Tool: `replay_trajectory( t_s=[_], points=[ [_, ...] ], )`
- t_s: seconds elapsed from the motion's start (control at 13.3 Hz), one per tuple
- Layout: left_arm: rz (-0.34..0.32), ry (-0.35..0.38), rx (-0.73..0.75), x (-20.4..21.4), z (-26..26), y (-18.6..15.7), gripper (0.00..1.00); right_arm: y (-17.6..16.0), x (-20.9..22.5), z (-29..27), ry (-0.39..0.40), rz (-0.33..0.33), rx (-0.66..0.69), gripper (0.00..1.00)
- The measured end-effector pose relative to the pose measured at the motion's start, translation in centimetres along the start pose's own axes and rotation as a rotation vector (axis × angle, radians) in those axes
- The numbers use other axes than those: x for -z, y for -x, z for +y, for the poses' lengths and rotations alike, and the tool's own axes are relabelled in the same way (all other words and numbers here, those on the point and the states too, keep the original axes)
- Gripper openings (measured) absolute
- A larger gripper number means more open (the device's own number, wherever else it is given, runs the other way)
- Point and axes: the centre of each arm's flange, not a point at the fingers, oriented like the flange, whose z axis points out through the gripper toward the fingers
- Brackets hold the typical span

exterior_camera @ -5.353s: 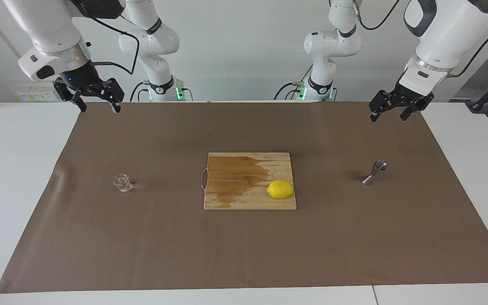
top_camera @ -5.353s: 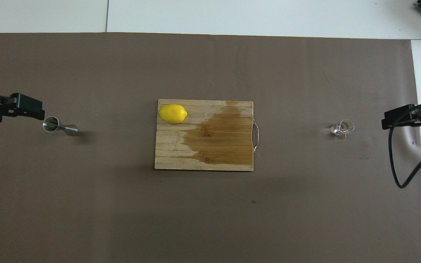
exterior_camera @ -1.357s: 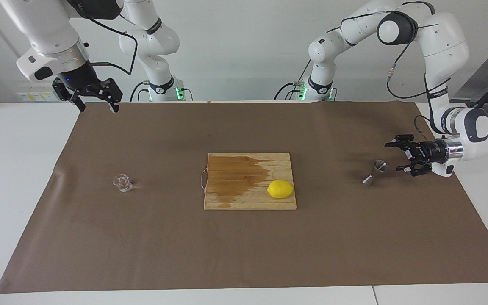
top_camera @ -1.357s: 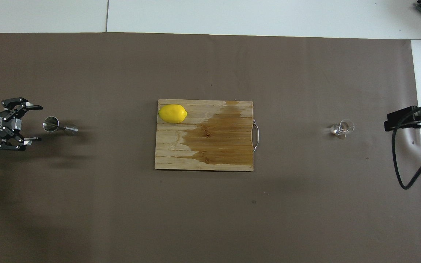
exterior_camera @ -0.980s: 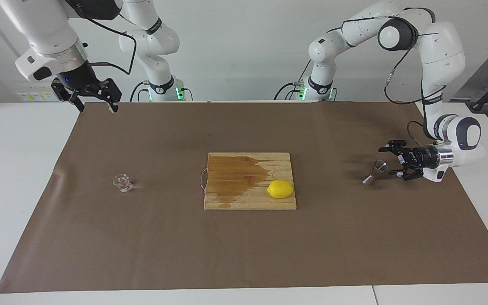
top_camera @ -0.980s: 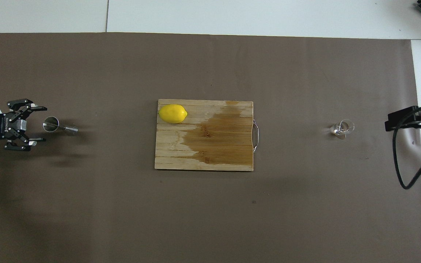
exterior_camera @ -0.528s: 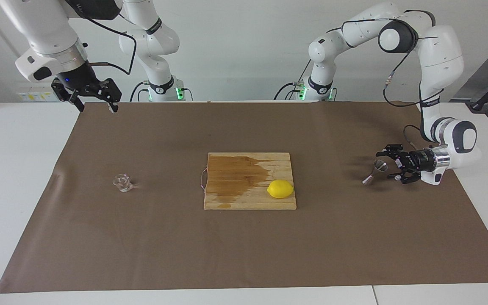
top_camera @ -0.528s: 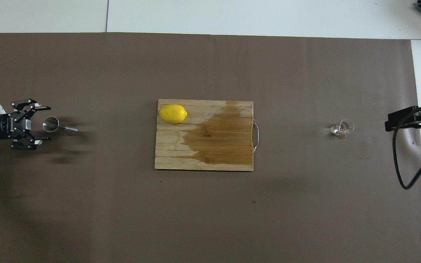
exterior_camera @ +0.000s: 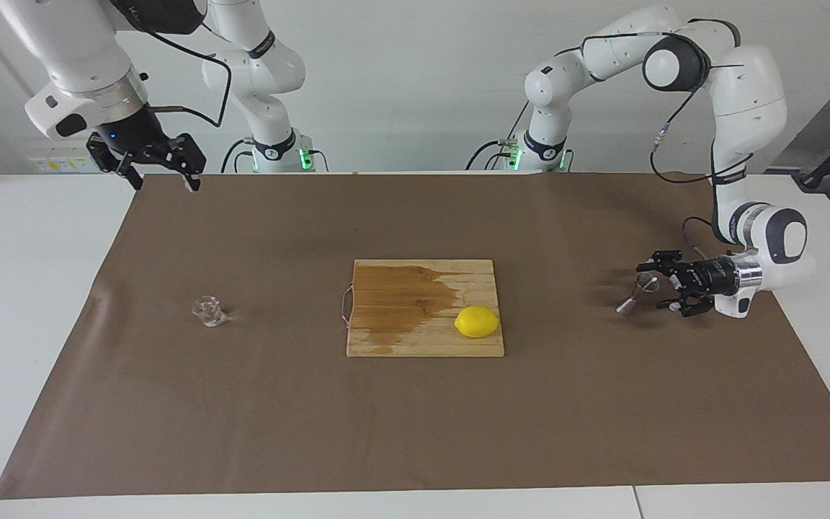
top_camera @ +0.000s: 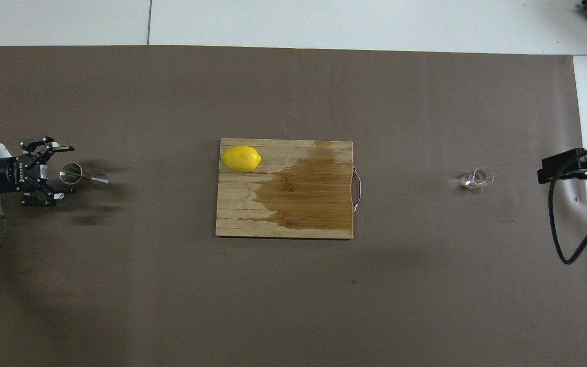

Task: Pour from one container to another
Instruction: 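Move the open left gripper around the small metal cup, then close the left gripper on the small metal cup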

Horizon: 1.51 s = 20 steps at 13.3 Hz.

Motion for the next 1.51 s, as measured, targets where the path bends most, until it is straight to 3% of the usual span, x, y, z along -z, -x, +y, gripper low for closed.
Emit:
replay_trajectory(
  t_s=[1.51],
  points=[
    [0.004,0.003,0.015,-0.4,-0.5,-1.3,1.00,0.0,0.0,0.3,0.000,-0.001,0.011,1.00]
  ],
)
